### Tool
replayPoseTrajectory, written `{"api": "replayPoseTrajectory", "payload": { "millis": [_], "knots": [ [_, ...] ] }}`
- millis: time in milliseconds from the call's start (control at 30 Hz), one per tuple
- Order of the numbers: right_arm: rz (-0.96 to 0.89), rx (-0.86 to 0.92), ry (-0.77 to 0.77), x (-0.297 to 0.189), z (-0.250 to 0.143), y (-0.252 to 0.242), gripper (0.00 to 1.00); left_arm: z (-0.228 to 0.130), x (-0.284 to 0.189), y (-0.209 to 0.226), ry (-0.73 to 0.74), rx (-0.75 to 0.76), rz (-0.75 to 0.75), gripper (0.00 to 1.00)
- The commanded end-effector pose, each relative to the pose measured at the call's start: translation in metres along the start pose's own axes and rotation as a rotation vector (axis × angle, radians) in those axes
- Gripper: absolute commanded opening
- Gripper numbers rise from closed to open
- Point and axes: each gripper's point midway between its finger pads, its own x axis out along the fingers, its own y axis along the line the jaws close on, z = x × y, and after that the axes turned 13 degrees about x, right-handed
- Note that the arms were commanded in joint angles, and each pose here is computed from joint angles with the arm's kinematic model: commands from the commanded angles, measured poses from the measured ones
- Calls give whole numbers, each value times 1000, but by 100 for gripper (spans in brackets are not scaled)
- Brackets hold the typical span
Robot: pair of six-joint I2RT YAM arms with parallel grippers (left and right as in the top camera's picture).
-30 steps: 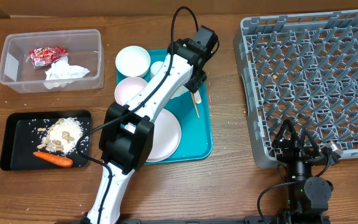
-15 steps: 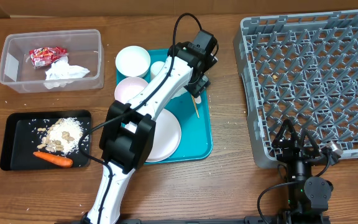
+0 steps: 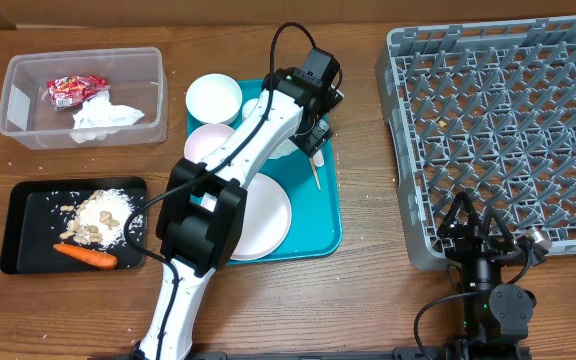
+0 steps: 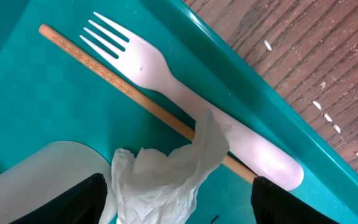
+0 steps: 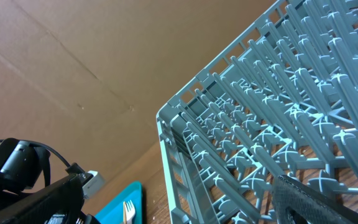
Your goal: Sort waste into correct bins and load items into the dishwasher rack
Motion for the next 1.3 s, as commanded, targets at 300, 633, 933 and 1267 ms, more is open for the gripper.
{"api": "replayPoseTrajectory", "payload": {
  "millis": [300,633,933,1267],
  "knots": [
    [-8,-7,-6,1,0,-4,100,-6,14,-9,10,33,-45,69],
    [-8,-7,-6,1,0,-4,100,-7,14,-9,11,36,-45,39],
    [-8,-7,-6,1,0,-4,100,-7,13,-8,15,36,-39,4],
    [-8,-7,-6,1,0,-4,100,13,-44,5,-79,-27,-6,4]
  ]
}}
